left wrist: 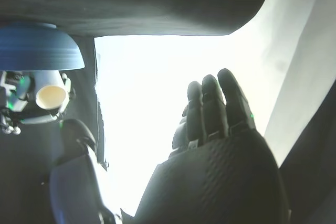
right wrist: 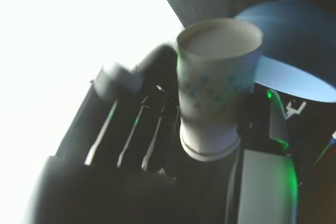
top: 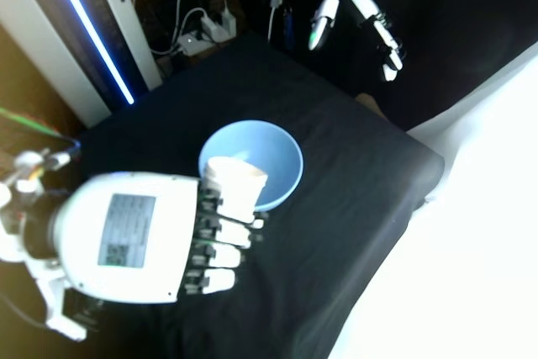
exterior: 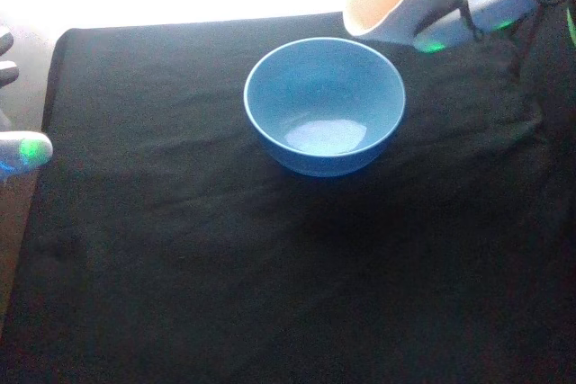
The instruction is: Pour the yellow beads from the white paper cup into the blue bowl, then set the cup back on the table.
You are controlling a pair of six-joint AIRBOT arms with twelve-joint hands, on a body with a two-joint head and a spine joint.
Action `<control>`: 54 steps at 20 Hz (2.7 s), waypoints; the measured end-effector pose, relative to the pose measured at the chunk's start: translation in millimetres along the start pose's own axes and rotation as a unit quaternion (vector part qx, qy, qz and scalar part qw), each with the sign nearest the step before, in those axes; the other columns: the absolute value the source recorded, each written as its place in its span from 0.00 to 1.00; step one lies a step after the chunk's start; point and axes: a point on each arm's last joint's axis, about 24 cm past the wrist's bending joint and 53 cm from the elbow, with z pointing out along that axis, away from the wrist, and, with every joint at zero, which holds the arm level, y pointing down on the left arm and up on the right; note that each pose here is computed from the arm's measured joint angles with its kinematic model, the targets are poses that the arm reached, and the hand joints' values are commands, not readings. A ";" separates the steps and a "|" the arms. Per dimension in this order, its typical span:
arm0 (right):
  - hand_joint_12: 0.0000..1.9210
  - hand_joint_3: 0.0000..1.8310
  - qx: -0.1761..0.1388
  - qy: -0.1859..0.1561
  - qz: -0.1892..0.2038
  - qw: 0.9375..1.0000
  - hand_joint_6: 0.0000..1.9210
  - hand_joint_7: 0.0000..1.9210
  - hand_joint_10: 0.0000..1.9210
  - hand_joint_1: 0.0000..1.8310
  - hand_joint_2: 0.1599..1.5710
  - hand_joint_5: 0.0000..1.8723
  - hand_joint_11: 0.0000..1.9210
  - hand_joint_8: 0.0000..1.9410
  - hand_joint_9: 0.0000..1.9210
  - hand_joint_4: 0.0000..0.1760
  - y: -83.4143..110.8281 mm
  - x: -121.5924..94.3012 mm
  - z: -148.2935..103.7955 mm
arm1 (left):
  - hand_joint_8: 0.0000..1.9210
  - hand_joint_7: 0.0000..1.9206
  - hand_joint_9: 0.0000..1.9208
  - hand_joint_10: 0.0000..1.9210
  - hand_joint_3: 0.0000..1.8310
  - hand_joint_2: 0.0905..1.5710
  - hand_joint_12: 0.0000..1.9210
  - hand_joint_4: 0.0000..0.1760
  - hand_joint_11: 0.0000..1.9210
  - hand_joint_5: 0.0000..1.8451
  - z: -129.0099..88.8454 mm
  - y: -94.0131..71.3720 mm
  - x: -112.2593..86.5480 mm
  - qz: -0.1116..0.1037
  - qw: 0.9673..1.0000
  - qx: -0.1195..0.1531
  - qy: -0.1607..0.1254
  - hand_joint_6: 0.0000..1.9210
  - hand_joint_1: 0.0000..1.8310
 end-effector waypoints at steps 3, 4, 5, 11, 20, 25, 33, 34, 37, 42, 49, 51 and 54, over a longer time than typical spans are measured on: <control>1.00 0.00 -0.004 0.012 -0.022 1.000 0.45 0.58 1.00 0.64 0.66 0.55 0.71 0.85 0.66 0.00 6.6 5.1 3.0 | 0.00 0.15 0.13 0.00 0.00 0.49 0.32 0.10 0.00 0.01 0.7 -1.0 1.6 0.001 1.000 0.001 0.003 0.00 0.29; 1.00 0.00 -0.004 0.012 -0.025 1.000 0.45 0.58 1.00 0.64 0.66 0.55 0.70 0.82 0.64 0.00 7.1 4.9 3.2 | 0.00 0.15 0.13 0.00 0.00 0.50 0.32 0.02 0.00 0.01 1.0 -1.3 1.4 0.000 1.000 0.001 0.003 0.00 0.30; 1.00 0.00 -0.002 0.012 -0.032 0.999 0.45 0.59 1.00 0.64 0.66 0.55 0.69 0.81 0.64 0.00 7.7 2.4 4.0 | 0.00 0.15 0.12 0.00 0.00 0.50 0.32 0.00 0.00 0.01 1.0 -1.9 1.3 0.001 1.000 0.002 0.003 0.00 0.29; 1.00 0.00 -0.004 0.026 -0.076 0.997 0.46 0.61 1.00 0.64 0.66 0.55 0.70 0.82 0.66 0.00 18.1 5.2 8.3 | 0.00 0.14 0.11 0.00 0.00 0.50 0.28 0.02 0.00 0.00 1.0 -2.4 3.0 0.003 1.000 0.003 0.007 0.00 0.29; 0.96 0.00 -0.001 0.048 -0.147 0.988 0.48 0.59 0.81 0.64 0.67 0.53 0.60 0.61 0.60 0.00 27.6 12.0 10.0 | 0.00 0.15 0.10 0.00 0.00 0.50 0.25 0.06 0.00 0.00 1.3 -1.1 5.4 0.004 1.000 0.000 0.012 0.00 0.30; 1.00 0.00 0.002 0.061 -0.178 0.982 0.45 0.60 1.00 0.65 0.66 0.56 0.69 0.91 0.65 0.00 28.7 19.0 11.3 | 0.00 0.15 0.11 0.00 0.00 0.50 0.27 0.09 0.00 0.00 1.5 -0.5 5.3 0.005 1.000 -0.001 0.013 0.00 0.30; 0.95 0.00 -0.009 0.073 -0.235 0.969 0.35 0.55 0.81 0.69 0.67 0.55 0.59 0.62 0.61 0.00 45.6 24.4 14.4 | 0.00 0.15 0.13 0.00 0.00 0.49 0.31 0.10 0.00 0.01 1.5 -0.4 5.5 0.005 1.000 -0.001 0.013 0.00 0.29; 0.97 0.00 -0.013 0.074 -0.241 0.968 0.46 0.53 0.80 0.69 0.67 0.53 0.56 0.55 0.61 0.00 48.6 24.8 14.5 | 0.00 0.15 0.13 0.00 0.00 0.49 0.32 0.04 0.00 0.01 1.5 -0.3 5.5 0.005 1.000 -0.001 0.013 0.00 0.29; 0.98 0.00 -0.010 0.077 -0.254 0.964 0.30 0.56 0.81 0.70 0.66 0.57 0.61 0.56 0.63 0.00 47.1 26.2 13.9 | 0.00 0.16 0.12 0.00 0.00 0.49 0.25 0.12 0.00 0.00 1.5 0.2 5.8 0.005 1.000 -0.002 0.014 0.00 0.30; 0.99 0.00 -0.010 0.086 -0.289 0.953 0.38 0.57 0.82 0.70 0.64 0.58 0.56 0.47 0.59 0.00 50.6 30.9 12.5 | 0.00 0.16 0.12 0.00 0.00 0.51 0.25 0.00 0.00 0.00 1.5 0.4 6.0 0.006 1.000 -0.003 0.014 0.00 0.31; 0.99 0.00 -0.020 0.093 -0.314 0.945 0.36 0.58 0.89 0.66 0.64 0.59 0.67 0.63 0.64 0.00 59.0 36.8 13.7 | 0.00 0.17 0.11 0.00 0.00 0.50 0.18 0.09 0.00 0.00 1.4 1.0 6.6 0.006 1.000 -0.004 0.016 0.00 0.31; 1.00 0.00 -0.022 0.095 -0.324 0.941 0.41 0.58 0.99 0.65 0.64 0.58 0.65 0.74 0.63 0.00 60.8 37.8 13.8 | 0.00 0.16 0.11 0.00 0.00 0.51 0.17 0.08 0.00 0.00 1.4 1.1 6.5 0.006 1.000 -0.004 0.016 0.00 0.31; 1.00 0.00 -0.029 0.096 -0.343 0.934 0.51 0.51 0.90 0.68 0.68 0.51 0.61 0.60 0.58 0.00 69.1 39.1 15.1 | 0.00 0.16 0.11 0.00 0.00 0.51 0.20 0.12 0.00 0.00 1.7 1.3 6.9 0.006 1.000 -0.005 0.016 0.00 0.31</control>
